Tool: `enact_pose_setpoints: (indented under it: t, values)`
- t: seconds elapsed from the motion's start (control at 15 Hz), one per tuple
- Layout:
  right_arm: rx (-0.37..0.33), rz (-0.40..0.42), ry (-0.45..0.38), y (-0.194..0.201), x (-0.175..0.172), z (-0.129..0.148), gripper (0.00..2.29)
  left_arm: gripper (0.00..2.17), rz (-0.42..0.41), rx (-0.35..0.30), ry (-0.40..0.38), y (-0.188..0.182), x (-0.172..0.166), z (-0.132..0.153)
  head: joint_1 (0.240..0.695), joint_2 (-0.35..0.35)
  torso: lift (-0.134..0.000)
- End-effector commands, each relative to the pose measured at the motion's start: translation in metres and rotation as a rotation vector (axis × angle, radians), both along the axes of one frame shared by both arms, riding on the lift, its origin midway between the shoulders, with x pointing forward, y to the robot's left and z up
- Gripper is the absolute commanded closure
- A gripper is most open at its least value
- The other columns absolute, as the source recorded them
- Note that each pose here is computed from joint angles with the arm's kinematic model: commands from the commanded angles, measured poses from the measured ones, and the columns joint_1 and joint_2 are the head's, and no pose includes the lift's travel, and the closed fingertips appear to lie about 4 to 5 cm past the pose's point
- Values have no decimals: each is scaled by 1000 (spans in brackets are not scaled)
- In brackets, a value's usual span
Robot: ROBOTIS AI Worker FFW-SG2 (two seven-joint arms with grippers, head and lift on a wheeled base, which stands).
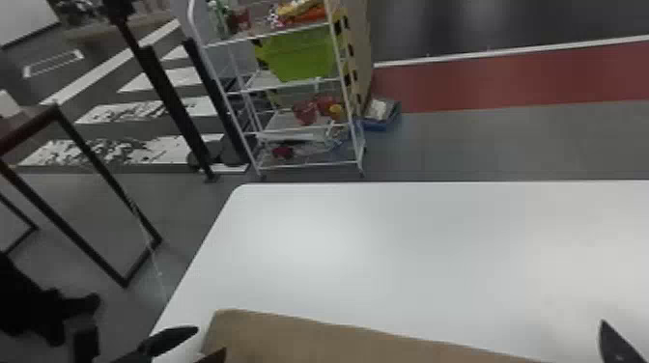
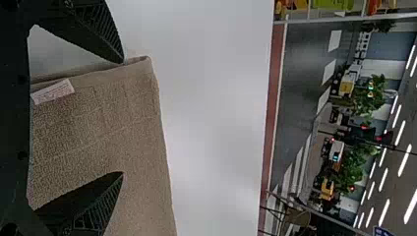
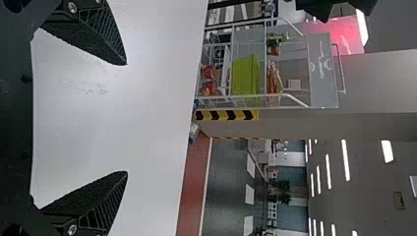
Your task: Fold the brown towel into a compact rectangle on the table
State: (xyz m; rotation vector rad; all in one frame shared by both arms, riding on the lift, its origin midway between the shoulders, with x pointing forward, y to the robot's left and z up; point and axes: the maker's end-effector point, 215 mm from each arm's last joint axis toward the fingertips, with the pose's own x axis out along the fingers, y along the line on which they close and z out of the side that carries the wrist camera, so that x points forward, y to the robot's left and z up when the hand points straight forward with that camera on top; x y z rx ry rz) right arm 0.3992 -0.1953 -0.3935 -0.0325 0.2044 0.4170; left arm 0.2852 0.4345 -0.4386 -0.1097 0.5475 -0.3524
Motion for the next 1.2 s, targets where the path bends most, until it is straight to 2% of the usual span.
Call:
enact_pose_setpoints:
  t: [0.0,0.2,0.47,0.8,0.93,1.13]
  values:
    - [3,-1,4,0,0,-2,87,70,-1,31,21,2,0,-4,695,350,-122]
    - [5,-2,6,0,0,-4,87,70,24,43,68,9,-2,-10,695,350,-122]
    - [5,-3,9,-1,1,-6,87,83,68,-28,130,10,-10,-19,695,350,-122]
    - [5,-5,8,-2,3,-6,87,90,109,-70,205,10,-15,-31,695,350,-122]
    - [7,-6,11,-2,3,-7,87,147,116,-80,221,9,-17,-35,695,350,-122]
    - [7,-7,10,-3,4,-8,87,373,106,-113,234,4,-18,-34,695,350,-122]
